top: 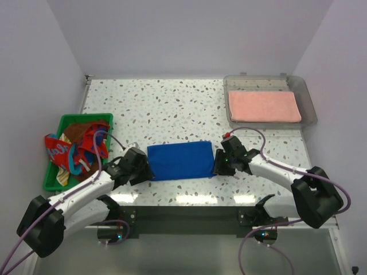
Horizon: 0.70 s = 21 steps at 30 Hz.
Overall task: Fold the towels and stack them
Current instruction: Fold the towel
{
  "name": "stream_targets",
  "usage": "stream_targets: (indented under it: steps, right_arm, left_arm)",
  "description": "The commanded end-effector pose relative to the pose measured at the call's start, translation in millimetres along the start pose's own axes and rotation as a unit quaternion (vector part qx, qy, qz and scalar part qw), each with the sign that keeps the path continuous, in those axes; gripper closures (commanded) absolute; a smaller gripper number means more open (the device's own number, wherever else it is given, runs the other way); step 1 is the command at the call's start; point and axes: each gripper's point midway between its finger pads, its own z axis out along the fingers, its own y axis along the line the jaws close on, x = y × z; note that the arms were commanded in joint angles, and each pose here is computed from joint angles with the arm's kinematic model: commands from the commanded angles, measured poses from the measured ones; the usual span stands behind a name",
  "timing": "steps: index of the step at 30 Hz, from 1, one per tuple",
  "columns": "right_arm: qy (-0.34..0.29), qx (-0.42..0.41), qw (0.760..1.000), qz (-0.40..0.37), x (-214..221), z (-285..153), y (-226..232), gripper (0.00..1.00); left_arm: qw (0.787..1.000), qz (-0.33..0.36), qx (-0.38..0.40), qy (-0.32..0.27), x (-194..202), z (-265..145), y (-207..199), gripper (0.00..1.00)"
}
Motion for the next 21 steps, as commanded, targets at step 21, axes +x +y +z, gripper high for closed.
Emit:
stream_targets:
  steps: [21]
  right_arm:
    - [0.05, 0.007, 0.999, 0.007, 17.0, 2.9, -4.2, 0.62]
  left_arm:
    - [0.999, -0.002, 0.033, 0.006, 1.8, 1.7, -12.3, 0.56]
